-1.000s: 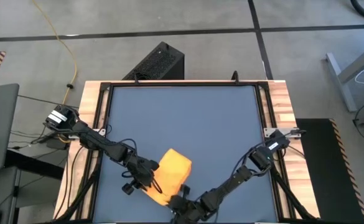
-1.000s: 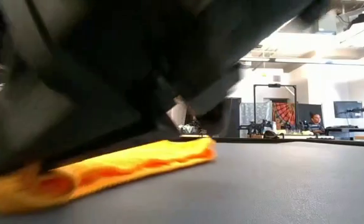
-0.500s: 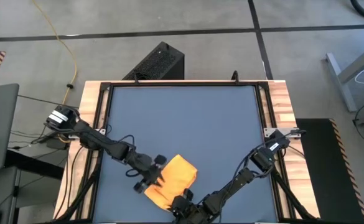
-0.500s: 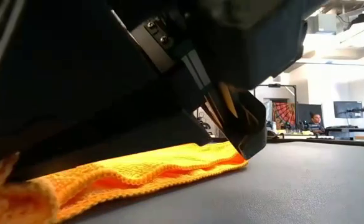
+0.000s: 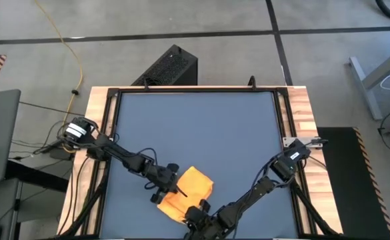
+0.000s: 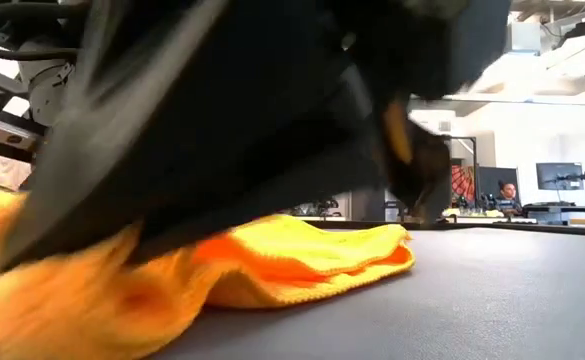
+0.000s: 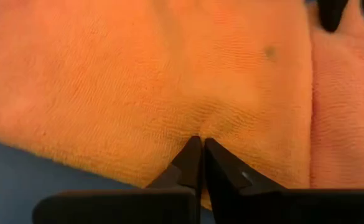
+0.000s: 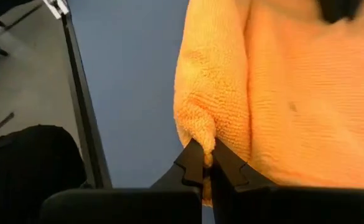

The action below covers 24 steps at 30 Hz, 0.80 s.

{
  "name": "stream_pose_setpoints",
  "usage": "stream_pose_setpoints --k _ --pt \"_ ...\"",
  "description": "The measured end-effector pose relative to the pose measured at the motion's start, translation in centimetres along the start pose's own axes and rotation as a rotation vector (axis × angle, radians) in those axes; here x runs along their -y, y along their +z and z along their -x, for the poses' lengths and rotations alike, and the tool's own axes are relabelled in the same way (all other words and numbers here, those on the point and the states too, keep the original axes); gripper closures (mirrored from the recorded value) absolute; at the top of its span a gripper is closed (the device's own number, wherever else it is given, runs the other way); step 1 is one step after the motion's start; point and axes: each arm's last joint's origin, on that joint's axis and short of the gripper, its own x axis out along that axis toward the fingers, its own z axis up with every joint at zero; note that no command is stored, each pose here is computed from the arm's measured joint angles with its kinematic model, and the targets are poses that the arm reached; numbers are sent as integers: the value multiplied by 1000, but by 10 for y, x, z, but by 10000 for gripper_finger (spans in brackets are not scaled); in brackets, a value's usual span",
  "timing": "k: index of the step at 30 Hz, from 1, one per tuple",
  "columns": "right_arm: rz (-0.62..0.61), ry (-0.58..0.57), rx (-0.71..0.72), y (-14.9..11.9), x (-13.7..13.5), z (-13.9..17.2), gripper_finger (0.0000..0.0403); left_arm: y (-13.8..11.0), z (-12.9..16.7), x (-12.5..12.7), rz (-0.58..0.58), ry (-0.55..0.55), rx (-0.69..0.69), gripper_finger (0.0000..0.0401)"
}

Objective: Roll towel
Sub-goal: Roll the yellow microfiber cloth on the table

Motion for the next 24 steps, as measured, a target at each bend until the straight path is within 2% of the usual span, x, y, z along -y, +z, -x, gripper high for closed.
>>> stream_pose_setpoints --k 7,12,19,21,24 --pt "-48 -86 -47 14 5 22 378 -1 4 17 100 52 -8 401" --pt "-112 -5 -71 19 1 17 378 -10 17 31 158 265 -61 401" --pt "-150 -5 -66 22 2 15 378 -11 28 52 244 322 -5 401" --pt "-176 -8 -62 24 4 12 378 -11 34 58 226 353 26 401" --pt "-201 -5 -55 21 15 3 378 -7 43 67 134 378 75 401"
